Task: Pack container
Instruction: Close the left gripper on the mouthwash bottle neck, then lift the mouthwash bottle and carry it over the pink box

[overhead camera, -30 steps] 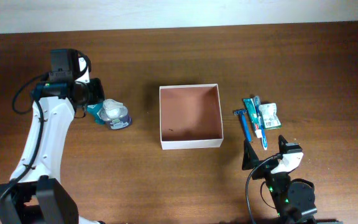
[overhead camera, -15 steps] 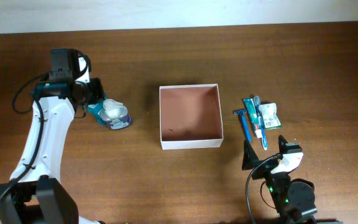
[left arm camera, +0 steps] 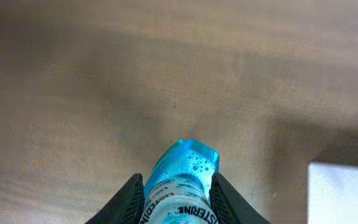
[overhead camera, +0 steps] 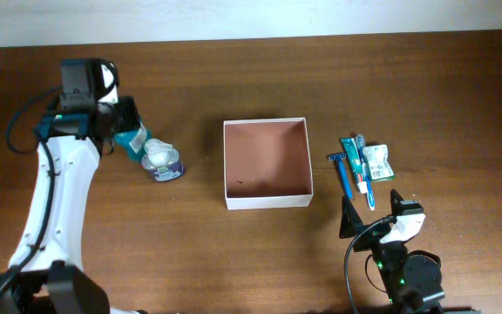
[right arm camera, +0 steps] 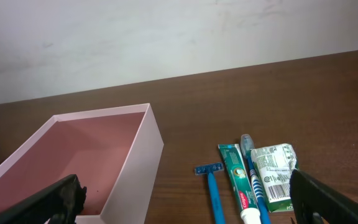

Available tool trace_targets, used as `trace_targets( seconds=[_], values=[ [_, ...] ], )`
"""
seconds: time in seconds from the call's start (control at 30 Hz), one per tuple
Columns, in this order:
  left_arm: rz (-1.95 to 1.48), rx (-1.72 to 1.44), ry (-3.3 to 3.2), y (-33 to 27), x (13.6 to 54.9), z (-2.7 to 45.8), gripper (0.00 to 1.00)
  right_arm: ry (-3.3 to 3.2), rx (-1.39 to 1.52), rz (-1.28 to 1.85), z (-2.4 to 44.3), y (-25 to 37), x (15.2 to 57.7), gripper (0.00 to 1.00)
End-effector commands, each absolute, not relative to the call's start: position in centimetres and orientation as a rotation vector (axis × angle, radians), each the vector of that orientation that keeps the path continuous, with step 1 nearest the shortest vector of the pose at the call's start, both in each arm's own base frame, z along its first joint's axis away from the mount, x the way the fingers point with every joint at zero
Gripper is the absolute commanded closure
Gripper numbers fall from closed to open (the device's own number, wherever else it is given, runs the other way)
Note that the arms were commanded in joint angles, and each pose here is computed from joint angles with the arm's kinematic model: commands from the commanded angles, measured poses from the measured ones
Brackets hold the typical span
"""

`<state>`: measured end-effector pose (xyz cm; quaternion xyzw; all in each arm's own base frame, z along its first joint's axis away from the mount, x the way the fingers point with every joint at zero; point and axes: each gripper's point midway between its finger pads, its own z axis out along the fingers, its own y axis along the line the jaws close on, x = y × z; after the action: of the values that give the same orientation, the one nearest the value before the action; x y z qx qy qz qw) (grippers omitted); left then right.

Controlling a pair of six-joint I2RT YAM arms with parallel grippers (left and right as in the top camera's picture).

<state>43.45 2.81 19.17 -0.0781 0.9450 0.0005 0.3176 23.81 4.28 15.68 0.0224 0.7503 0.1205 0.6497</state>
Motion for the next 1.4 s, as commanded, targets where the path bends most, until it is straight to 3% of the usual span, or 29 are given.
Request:
trace_targets(
  seconds=[0.0, 0.23, 0.73, 1.1, 1.37],
  values=[
    [0.007, -0.19, 2.266, 3.1, 44.4, 27.3, 0.93, 1.704, 0.055, 0.253, 15.4, 4.0, 23.9, 0.02],
    [-0.058, -0.117, 2.118, 1.9, 44.5, 32.9, 0.94, 1.705, 0.055, 0.253, 15.4, 4.0, 23.9, 0.02],
    [-0.582, 0.296, 1.884, -7.9, 41.4, 40.0, 0.96, 1.705, 0.055, 0.253, 15.4, 4.0, 23.9, 0.02],
    [-0.596, 0.805, 1.729, -18.4, 37.9, 39.9, 0.96, 1.704, 0.055, 0.253, 15.4, 4.0, 23.9, 0.02],
    [-0.564, 0.865, 1.81, -22.2, 39.1, 36.0, 0.96, 1.704, 0.055, 0.253, 15.4, 4.0, 23.9, 0.02]
  ],
)
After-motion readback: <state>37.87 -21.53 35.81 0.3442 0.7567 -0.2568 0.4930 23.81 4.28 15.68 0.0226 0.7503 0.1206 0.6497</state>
